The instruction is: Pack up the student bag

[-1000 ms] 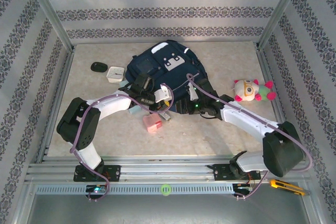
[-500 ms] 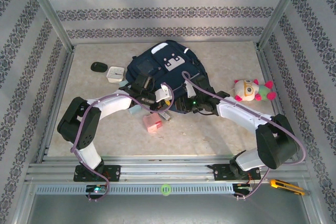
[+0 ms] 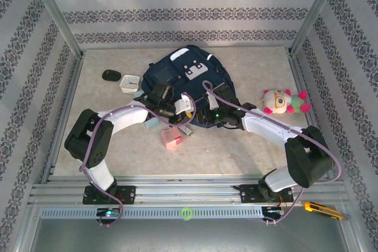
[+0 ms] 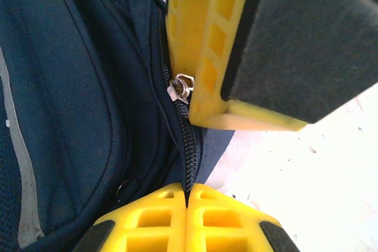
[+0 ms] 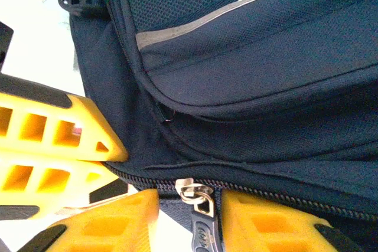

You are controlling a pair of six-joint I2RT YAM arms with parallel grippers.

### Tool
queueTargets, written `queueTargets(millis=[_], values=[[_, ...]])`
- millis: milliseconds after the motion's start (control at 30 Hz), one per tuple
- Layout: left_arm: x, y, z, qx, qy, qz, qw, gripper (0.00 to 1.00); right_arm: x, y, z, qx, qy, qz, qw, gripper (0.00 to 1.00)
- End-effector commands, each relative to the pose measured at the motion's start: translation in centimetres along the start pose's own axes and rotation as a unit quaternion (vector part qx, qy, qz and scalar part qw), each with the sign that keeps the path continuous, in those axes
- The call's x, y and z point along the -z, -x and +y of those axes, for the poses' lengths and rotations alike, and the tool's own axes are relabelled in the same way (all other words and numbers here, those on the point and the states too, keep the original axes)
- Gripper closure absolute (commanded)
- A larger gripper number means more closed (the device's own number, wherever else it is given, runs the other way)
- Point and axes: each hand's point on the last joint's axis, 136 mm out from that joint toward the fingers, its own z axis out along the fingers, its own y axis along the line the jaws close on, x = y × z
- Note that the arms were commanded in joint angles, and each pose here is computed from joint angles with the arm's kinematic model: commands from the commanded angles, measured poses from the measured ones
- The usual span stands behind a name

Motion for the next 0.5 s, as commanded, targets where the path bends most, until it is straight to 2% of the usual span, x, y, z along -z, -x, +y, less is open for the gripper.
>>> queueTargets(millis=[0,33,100,233,467], values=[[0.5,3.3,-0.3,-0.027,-0.014,-0.046,0.998,1.0,0.1,-1.0,-0.8,0.005,-0.026,0.002,1.0,0.71],[0.5,3.4,-0.2,-0.028,-0.013,-0.046,0.998,1.0,0.2,-1.0,-0.8,0.004,-0.027,0.001,1.0,0.74],[0.5,3.3,-0.2,-0.027,-0.01,-0.045,0.999,1.0,0.4,-1.2,-0.7,0.005,-0.025,-0.003,1.0,0.86],[0.4,3.4,0.0,-0.028,-0.008,-0.046,0.999,1.0,0.7,-1.2,-1.3,0.003,-0.038,-0.016,0.999,0.98],[1.1,2.1,0.7,-0.027,0.013,-0.017,0.999,1.0,2.2,-0.3,-4.0,-0.03,-0.082,-0.038,0.995,1.0]])
